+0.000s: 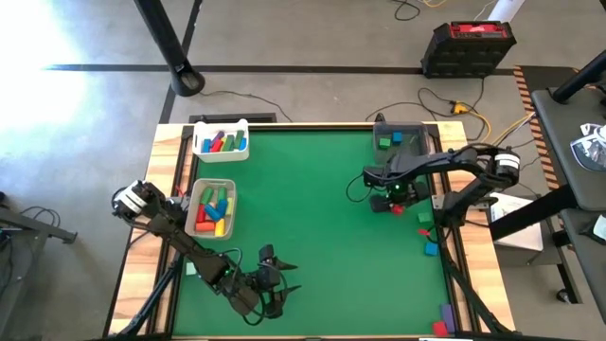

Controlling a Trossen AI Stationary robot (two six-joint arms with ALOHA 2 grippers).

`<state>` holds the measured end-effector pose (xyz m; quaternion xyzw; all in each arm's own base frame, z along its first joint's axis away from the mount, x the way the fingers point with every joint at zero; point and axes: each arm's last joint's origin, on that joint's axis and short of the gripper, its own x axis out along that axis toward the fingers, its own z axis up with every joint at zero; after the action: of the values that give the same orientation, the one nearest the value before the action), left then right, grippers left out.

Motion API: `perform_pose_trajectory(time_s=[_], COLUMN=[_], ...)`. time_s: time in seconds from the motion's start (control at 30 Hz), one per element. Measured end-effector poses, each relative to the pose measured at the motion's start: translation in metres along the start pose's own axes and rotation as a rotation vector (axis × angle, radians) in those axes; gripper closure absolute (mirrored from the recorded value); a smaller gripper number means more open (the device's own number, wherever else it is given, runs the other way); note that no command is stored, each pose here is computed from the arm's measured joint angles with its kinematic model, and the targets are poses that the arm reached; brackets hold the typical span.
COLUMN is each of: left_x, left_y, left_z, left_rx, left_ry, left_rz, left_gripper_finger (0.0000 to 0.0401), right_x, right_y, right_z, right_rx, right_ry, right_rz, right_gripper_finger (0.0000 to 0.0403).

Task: Sort blocks by size
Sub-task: Put the red half circle block into the black bin

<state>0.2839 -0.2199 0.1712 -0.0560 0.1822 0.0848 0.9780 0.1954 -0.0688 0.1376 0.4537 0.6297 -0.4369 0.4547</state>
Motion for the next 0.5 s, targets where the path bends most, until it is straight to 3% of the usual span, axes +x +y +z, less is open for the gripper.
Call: perform_pose_trajectory(time_s=[0.27, 0.5], left_x=[-0.002, -0.003], left_y=[-0.002, -0.003], left_z=[-0.001, -0.002], left_rx=[0.001, 0.01], left_ry=[0.001, 0.002], left_rz=[-0.008, -0.013], left_gripper_finger=[0.0168, 0.0168], right_x=[-0.002, -0.005], right_y=[0.004, 0.011], right_z=[-0.002, -0.014], right_rx=[0.062, 0.065], right_ry=[-0.06, -0.094], right_rz=[0.024, 0.059], right_gripper_finger=[0.0189, 0.0192])
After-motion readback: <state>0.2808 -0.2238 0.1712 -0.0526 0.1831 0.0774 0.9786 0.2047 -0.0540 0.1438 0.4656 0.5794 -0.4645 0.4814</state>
